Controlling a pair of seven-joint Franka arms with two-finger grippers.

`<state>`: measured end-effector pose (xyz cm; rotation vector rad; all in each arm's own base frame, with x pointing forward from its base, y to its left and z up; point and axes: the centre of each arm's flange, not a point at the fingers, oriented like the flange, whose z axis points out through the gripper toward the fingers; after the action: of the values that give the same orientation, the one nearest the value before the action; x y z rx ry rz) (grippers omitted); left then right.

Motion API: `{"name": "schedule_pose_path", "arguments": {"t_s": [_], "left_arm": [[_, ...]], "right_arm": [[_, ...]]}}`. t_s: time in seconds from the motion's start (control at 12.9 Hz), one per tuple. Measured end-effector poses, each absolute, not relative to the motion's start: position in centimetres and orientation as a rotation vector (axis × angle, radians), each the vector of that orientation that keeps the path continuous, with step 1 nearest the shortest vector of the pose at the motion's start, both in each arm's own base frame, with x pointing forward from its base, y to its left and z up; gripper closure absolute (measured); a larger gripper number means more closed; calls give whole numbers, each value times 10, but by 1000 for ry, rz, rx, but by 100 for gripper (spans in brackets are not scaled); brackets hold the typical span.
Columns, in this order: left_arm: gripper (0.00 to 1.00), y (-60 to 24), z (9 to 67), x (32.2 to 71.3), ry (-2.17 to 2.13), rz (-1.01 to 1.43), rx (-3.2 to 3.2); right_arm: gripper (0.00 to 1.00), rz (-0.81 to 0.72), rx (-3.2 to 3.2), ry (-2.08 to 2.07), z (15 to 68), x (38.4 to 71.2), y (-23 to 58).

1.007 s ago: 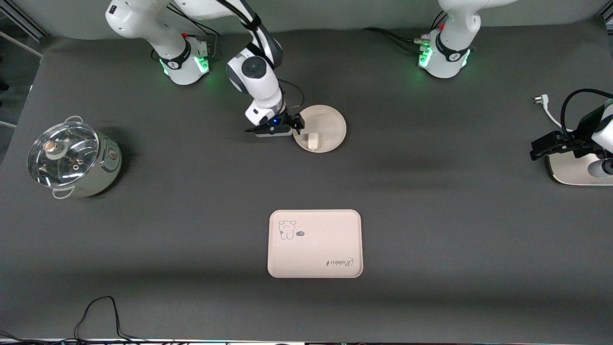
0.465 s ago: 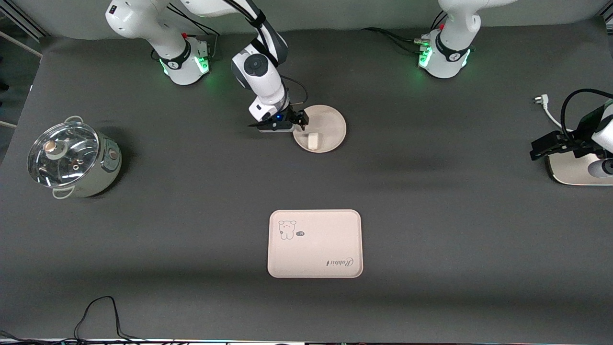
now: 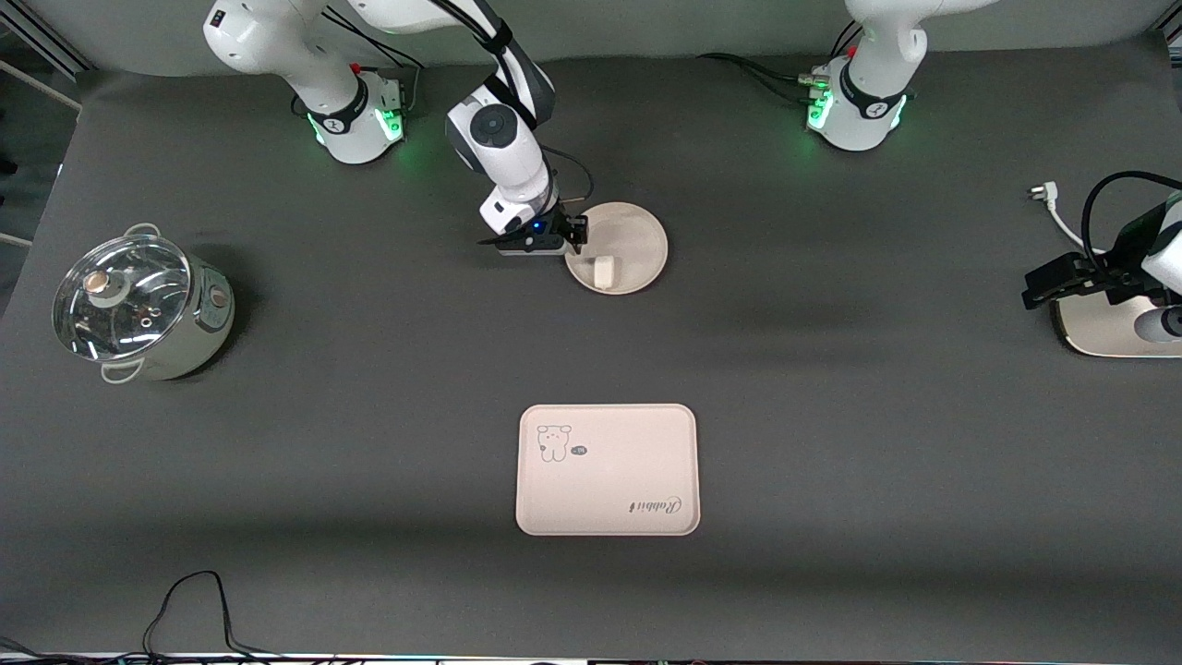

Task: Place bun in plate and plate on tray
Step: 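Close the right gripper on the plate rim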

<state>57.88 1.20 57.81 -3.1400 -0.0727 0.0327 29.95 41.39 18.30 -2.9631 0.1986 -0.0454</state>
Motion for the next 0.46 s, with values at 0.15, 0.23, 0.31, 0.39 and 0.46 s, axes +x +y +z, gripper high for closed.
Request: {"name": "schedule_pose_path", "arguments": {"t_s": [0.15,0.23,0.31,0.39,0.46], "left_arm": [[0,12,578,579,-73,33,-3140],[0,12,578,579,-73,33,-3140],[0,12,578,579,-73,33,-3140],[0,12,578,579,-73,33,-3140],[0,12,578,579,-73,33,-3140]], "right_arm": [[68,-45,-2964,196,183,299,414],[68,-46,-2964,189,183,299,414],[77,-46,-2964,185,183,299,414],[86,-47,-2964,184,183,299,414],[86,-47,-2964,183,183,299,414]]}}
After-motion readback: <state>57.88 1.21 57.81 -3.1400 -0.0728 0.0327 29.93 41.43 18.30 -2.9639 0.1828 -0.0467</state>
